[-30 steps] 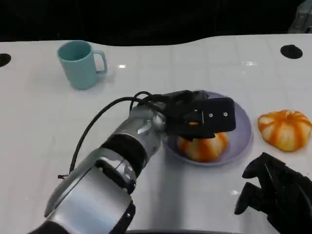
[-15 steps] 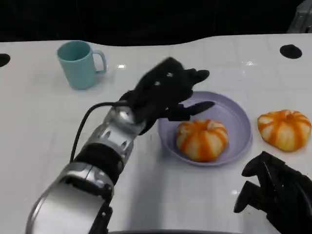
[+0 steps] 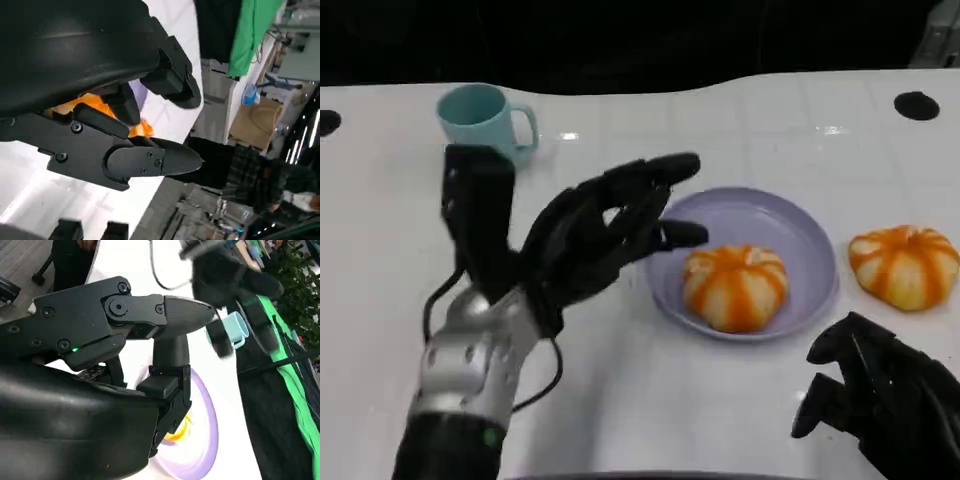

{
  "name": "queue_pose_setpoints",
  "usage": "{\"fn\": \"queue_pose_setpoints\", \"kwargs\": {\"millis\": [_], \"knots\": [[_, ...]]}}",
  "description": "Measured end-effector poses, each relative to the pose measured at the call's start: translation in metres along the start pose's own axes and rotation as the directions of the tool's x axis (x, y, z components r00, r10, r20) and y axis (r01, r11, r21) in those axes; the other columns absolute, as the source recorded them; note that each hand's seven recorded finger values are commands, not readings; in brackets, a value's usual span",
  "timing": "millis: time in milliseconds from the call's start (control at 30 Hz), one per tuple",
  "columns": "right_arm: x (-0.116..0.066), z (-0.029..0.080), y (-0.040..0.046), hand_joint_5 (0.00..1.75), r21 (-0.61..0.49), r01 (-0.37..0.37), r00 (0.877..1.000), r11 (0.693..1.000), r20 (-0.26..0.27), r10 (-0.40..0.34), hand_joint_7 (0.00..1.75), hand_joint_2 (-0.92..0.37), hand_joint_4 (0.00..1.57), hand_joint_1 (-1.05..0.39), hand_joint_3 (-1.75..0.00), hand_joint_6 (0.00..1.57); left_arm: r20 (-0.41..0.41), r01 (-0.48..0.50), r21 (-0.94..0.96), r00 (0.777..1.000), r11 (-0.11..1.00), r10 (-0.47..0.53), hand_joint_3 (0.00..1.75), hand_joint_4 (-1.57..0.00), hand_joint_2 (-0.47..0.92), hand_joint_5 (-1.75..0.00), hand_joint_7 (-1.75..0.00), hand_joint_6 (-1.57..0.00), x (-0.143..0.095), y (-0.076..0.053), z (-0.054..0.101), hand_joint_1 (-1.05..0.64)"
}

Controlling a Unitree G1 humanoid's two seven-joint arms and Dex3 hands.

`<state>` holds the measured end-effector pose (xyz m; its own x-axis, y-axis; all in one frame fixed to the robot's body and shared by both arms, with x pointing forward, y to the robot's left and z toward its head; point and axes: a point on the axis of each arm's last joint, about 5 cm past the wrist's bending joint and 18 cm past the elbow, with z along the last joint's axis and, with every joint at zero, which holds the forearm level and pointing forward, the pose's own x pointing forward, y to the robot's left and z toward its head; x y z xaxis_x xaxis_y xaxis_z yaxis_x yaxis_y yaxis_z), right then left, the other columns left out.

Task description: Grasp the bread from the table and place it into the plate.

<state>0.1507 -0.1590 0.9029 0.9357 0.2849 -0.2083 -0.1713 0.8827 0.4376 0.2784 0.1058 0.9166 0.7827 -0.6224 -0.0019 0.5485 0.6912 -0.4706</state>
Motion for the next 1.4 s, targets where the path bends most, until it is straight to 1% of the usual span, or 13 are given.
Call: {"fn": "queue_pose_setpoints", "kwargs": {"millis": [100,133,200,233,300,467,633,833,933,967,1033,1200,1400], "knots": [[0.0,0.0,0.0004,1.75,0.0,0.0,1.0,1.0,0.0,0.0,1.6,-0.92,0.65,-0.42,-0.44,0.51,0.026,-0.02,-0.084,0.999,0.996,0.022,0.49,-0.56,0.92,-1.46,-0.94,-0.59,-0.018,-0.002,-0.004,-0.62],[0.0,0.0,0.0005,1.75,0.0,0.0,1.0,1.0,0.0,0.0,1.6,-0.92,0.65,-0.42,-0.44,0.51,0.033,-0.031,-0.098,0.999,0.995,0.034,0.52,-0.57,0.92,-1.54,-1.1,-0.58,-0.022,-0.004,-0.003,-0.61],[0.001,0.0,0.001,1.75,-0.001,0.001,1.0,1.0,-0.002,-0.001,1.6,-0.92,0.65,-0.42,-0.45,0.52,0.063,-0.047,-0.12,0.996,0.992,0.055,0.53,-0.57,0.92,-1.59,-1.2,-0.56,-0.033,-0.008,-0.002,-0.6],[0.001,0.0,0.0009,1.75,-0.001,0.005,1.0,1.0,-0.004,-0.005,1.6,-0.92,0.64,-0.42,-0.46,0.51,0.075,-0.051,-0.131,0.995,0.99,0.062,0.53,-0.57,0.92,-1.66,-1.33,-0.54,-0.037,-0.009,-0.002,-0.61],[0.001,0.0,0.0016,1.75,-0.001,0.007,1.0,1.0,-0.004,-0.007,1.6,-0.92,0.64,-0.41,-0.47,0.51,0.09,-0.063,-0.158,0.993,0.985,0.078,0.51,-0.6,0.92,-1.71,-1.41,-0.53,-0.047,-0.013,-0.002,-0.61],[0.0,0.002,0.0032,1.75,-0.006,0.001,1.0,1.0,0.006,-0.001,1.61,-0.92,0.64,-0.42,-0.48,0.5,0.089,-0.129,-0.269,0.983,0.954,0.158,0.47,-0.68,0.92,-1.74,-1.44,-0.57,-0.068,-0.016,-0.006,-0.59],[-0.001,0.004,0.0049,1.75,-0.011,-0.008,1.0,1.0,0.012,0.008,1.61,-0.92,0.64,-0.42,-0.48,0.5,0.095,-0.168,-0.331,0.973,0.929,0.21,0.47,-0.69,0.92,-1.75,-1.45,-0.57,-0.084,-0.02,-0.008,-0.58],[-0.002,0.004,0.0054,1.75,-0.009,-0.003,1.0,1.0,0.004,0.003,1.6,-0.92,0.63,-0.42,-0.46,0.5,0.085,-0.202,-0.364,0.965,0.909,0.248,0.53,-0.71,0.92,-1.75,-1.56,-0.51,-0.097,-0.019,-0.014,-0.55],[-0.002,0.005,0.0055,1.75,-0.01,-0.001,1.0,1.0,0.007,0.001,1.6,-0.92,0.63,-0.42,-0.46,0.5,0.075,-0.217,-0.364,0.962,0.906,0.261,0.53,-0.71,0.92,-1.75,-1.57,-0.51,-0.1,-0.018,-0.015,-0.55],[-0.002,0.005,0.0056,1.75,-0.01,-0.002,1.0,1.0,0.008,0.002,1.59,-0.92,0.63,-0.43,-0.46,0.5,0.076,-0.217,-0.364,0.962,0.906,0.261,0.48,-0.73,0.92,-1.75,-1.6,-0.52,-0.1,-0.018,-0.015,-0.55],[-0.003,0.005,0.0061,1.75,-0.011,-0.003,1.0,1.0,0.007,0.003,1.59,-0.92,0.62,-0.43,-0.45,0.49,0.069,-0.228,-0.356,0.961,0.906,0.269,0.45,-0.73,0.92,-1.75,-1.61,-0.52,-0.102,-0.018,-0.015,-0.54],[-0.004,0.007,0.0045,1.75,-0.012,-0.001,1.0,1.0,0.009,0.001,1.58,-0.92,0.63,-0.43,-0.45,0.51,0.019,-0.277,-0.358,0.952,0.892,0.304,0.49,-0.7,0.92,-1.75,-1.61,-0.5,-0.11,-0.017,-0.023,-0.51],[-0.004,0.007,0.0042,1.75,-0.008,0.003,1.0,1.0,-0.002,-0.003,1.57,-0.92,0.62,-0.43,-0.45,0.52,-0.008,-0.288,-0.366,0.952,0.885,0.307,0.48,-0.72,0.92,-1.75,-1.63,-0.5,-0.11,-0.017,-0.028,-0.52]]}}
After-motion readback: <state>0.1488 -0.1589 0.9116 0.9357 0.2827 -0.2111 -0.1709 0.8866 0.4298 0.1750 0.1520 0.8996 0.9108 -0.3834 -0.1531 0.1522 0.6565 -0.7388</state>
